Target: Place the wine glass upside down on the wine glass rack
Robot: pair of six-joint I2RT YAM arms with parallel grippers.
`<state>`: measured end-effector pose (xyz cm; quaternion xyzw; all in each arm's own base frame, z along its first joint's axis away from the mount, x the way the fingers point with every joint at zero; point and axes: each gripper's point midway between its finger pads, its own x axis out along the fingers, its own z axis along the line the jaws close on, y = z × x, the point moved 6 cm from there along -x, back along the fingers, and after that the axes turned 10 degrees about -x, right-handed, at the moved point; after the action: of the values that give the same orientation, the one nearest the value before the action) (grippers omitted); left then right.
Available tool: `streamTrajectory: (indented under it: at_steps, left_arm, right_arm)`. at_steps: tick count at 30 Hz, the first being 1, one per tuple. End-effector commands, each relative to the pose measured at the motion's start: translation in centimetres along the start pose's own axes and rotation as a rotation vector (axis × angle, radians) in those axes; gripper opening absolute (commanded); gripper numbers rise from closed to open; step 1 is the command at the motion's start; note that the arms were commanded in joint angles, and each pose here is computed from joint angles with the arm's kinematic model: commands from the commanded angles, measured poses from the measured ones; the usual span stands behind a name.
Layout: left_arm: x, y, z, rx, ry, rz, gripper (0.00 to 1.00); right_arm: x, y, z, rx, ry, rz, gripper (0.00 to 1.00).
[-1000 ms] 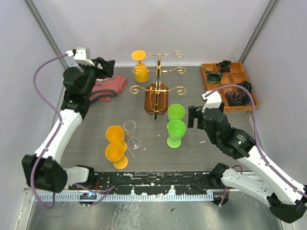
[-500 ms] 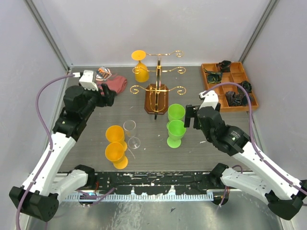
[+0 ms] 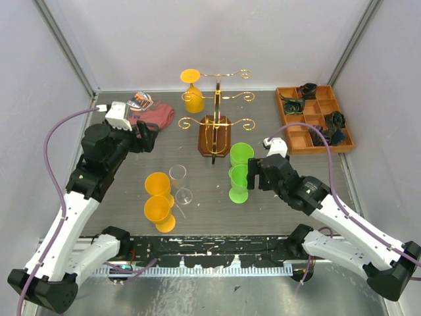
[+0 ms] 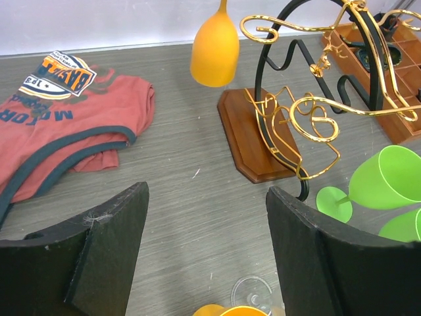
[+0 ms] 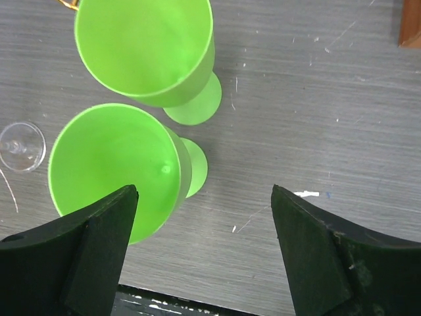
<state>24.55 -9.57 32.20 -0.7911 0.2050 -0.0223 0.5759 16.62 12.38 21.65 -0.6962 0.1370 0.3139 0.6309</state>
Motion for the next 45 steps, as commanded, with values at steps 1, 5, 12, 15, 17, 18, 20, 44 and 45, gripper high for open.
streamTrajectory:
  at_steps: [1,5,12,15,17,18,20,44,45]
  left_arm:
    - [0.1,0.1,0.0,0.008,0.000,0.008,0.79]
    - [0.4,0.1,0.0,0.009,-0.004,0.013,0.79]
    - [0.7,0.1,-0.1,0.013,0.002,0.019,0.79]
    - [0.7,-0.2,-0.4,0.012,0.010,0.013,0.78]
    - [0.7,-0.5,-0.6,0.025,0.008,0.013,0.77]
    - [0.6,-0.8,-0.7,0.033,0.006,0.005,0.77]
    - [0.6,-1.1,-1.2,0.051,0.002,-0.004,0.77]
    - [1.5,-9.0,-9.3,-0.463,-0.049,-0.161,0.78]
    - [1.4,-9.6,-9.6,-0.498,-0.036,-0.171,0.77]
  right_arm:
    - [0.4,0.8,0.3,0.029,-0.010,0.014,0.85]
    - [1.0,1.3,0.3,0.014,-0.002,0.025,0.67]
    - [0.2,-0.2,-0.6,0.024,0.072,-0.008,0.10]
    - [-1.0,-0.8,-1.8,0.049,0.151,-0.038,0.01]
    - [-2.0,-1.2,-3.3,0.084,0.256,-0.057,0.01]
    - [-2.7,-1.6,-3.8,0.108,0.290,-0.079,0.01]
    - [-4.3,-2.5,-5.3,0.151,0.387,-0.123,0.01]
    - [-13.9,-20.1,-4.7,0.045,0.199,-1.098,0.01]
    - [-13.6,-20.8,-3.9,0.034,0.163,-1.127,0.01]
